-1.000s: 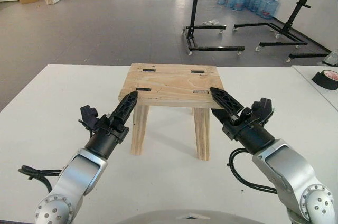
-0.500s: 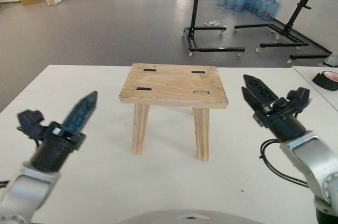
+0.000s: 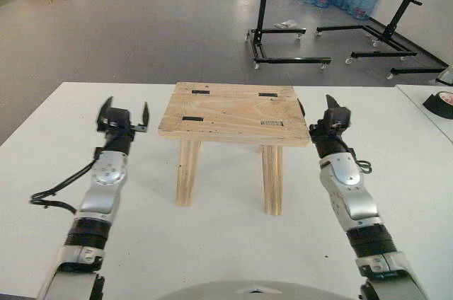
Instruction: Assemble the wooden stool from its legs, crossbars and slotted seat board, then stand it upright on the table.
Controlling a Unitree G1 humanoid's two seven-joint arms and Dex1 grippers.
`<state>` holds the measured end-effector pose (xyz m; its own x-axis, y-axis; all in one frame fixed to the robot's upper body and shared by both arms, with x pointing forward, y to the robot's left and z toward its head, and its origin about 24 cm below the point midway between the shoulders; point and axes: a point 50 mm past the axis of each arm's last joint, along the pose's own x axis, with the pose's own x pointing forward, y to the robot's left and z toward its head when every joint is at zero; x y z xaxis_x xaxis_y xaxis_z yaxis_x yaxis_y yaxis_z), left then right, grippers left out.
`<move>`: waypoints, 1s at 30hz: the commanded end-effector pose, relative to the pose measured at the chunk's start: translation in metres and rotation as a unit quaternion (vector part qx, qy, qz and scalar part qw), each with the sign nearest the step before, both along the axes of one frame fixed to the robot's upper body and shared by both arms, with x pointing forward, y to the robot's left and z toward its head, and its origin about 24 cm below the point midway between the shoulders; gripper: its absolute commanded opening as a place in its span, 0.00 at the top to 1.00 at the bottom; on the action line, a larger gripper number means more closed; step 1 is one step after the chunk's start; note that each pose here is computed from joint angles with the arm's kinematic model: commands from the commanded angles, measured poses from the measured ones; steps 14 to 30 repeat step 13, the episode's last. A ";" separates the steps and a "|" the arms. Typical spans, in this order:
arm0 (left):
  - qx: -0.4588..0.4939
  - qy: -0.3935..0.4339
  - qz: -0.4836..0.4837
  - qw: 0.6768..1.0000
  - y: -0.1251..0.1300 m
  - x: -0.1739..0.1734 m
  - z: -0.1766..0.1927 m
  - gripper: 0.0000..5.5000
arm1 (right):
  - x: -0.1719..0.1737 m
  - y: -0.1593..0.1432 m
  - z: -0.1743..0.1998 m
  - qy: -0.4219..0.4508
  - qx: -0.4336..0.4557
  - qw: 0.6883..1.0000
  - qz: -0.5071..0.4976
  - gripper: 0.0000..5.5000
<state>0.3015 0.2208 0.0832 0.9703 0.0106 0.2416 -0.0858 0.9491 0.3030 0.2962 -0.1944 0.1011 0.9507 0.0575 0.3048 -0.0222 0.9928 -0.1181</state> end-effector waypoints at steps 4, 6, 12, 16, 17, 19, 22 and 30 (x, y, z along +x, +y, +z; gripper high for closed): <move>-0.024 -0.048 -0.015 0.998 -0.009 0.005 -0.003 0.19 | 0.007 -0.001 -0.004 -0.017 0.014 1.000 -0.006 0.29; -0.025 -0.056 -0.018 0.998 -0.011 0.003 -0.003 0.19 | 0.006 -0.001 -0.006 -0.016 0.019 1.000 -0.009 0.29; -0.035 -0.059 -0.018 0.997 -0.015 -0.001 -0.005 0.19 | 0.004 0.002 -0.008 -0.015 0.015 1.000 -0.004 0.29; -0.034 -0.059 -0.020 0.997 -0.016 -0.001 -0.005 0.19 | 0.004 0.003 -0.009 -0.015 0.014 1.000 -0.004 0.29; -0.034 -0.059 -0.020 0.997 -0.016 -0.001 -0.005 0.19 | 0.004 0.003 -0.009 -0.015 0.014 1.000 -0.004 0.29; -0.034 -0.059 -0.020 0.997 -0.016 -0.001 -0.005 0.19 | 0.004 0.003 -0.009 -0.015 0.014 1.000 -0.004 0.29; -0.034 -0.059 -0.020 0.997 -0.016 -0.001 -0.005 0.19 | 0.004 0.003 -0.009 -0.015 0.014 1.000 -0.004 0.29; -0.034 -0.059 -0.020 0.997 -0.016 -0.001 -0.005 0.19 | 0.004 0.003 -0.009 -0.015 0.014 1.000 -0.004 0.29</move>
